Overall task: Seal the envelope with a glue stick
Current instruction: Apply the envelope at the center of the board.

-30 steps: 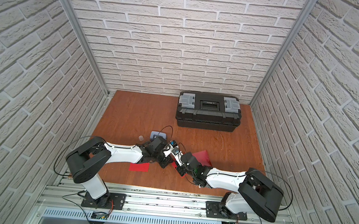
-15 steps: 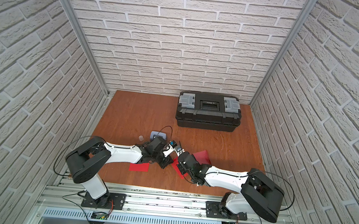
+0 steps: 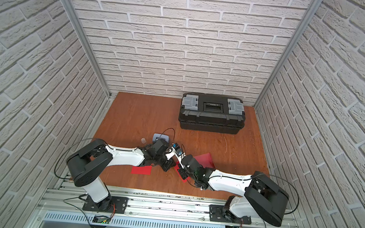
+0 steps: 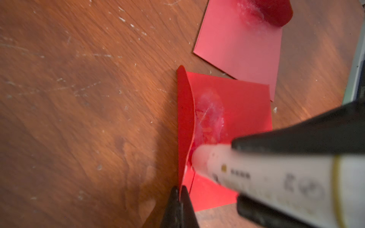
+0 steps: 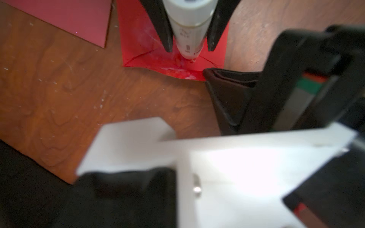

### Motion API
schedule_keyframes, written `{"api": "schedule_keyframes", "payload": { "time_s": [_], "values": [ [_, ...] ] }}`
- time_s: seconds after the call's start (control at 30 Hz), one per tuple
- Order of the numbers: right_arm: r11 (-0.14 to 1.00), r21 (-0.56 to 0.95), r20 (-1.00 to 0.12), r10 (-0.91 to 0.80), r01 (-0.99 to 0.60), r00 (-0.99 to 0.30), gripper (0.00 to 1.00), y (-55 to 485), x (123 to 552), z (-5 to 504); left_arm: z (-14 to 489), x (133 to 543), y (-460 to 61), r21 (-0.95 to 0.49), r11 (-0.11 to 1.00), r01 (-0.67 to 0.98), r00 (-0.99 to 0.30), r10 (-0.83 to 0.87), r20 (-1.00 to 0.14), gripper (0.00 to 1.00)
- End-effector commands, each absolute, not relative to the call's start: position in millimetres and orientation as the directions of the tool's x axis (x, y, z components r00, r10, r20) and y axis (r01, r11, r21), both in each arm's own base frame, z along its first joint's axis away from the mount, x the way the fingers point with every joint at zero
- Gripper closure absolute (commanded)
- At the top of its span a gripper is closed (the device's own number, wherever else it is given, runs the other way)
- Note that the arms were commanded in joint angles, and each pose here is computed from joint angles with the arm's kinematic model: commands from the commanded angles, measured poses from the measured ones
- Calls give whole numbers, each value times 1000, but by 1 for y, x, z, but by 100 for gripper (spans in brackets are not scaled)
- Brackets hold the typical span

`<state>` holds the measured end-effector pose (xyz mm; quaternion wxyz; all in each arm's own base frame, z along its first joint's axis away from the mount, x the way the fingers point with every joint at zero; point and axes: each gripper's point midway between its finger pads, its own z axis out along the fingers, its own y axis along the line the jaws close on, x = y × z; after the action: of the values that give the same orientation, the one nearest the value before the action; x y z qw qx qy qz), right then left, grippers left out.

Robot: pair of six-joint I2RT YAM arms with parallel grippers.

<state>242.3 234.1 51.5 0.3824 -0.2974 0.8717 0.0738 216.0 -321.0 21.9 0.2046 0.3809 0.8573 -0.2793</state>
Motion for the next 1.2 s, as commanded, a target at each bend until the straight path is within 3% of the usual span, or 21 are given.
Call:
{"api": "schedule_keyframes", "payload": {
  "time_s": [0.0,0.13,0.3,0.4,0.57,0.73,0.9,1.03,1.17],
  "values": [
    [872,-263,-611,-482,-413,-628,97,183,246,32,20,212,-314,-331,560,759,-638,540,-550,100],
    [863,-242,-577,-496,-444,-649,97,189,243,26,21,212,-314,-331,559,760,-637,541,-550,100],
    [724,14,-647,-519,-689,-559,97,246,212,29,20,212,-314,-331,559,760,-637,542,-548,100],
    [710,58,-630,-520,-702,-577,97,251,206,27,21,213,-314,-329,560,760,-637,542,-549,100],
    [790,-47,-571,-524,-612,-632,97,226,218,17,21,213,-312,-327,564,758,-639,541,-547,100],
    [885,-270,-527,-466,-379,-711,97,175,240,22,22,212,-310,-327,564,758,-639,542,-546,100],
    [887,-286,-503,-461,-363,-731,97,174,241,21,23,213,-310,-326,565,758,-639,542,-546,100],
    [861,-131,-537,-479,-492,-694,97,204,228,19,23,214,-308,-324,569,756,-640,541,-546,100],
    [749,77,-591,-497,-658,-635,97,244,204,23,23,214,-308,-324,569,755,-641,540,-545,100]
  ]
}}
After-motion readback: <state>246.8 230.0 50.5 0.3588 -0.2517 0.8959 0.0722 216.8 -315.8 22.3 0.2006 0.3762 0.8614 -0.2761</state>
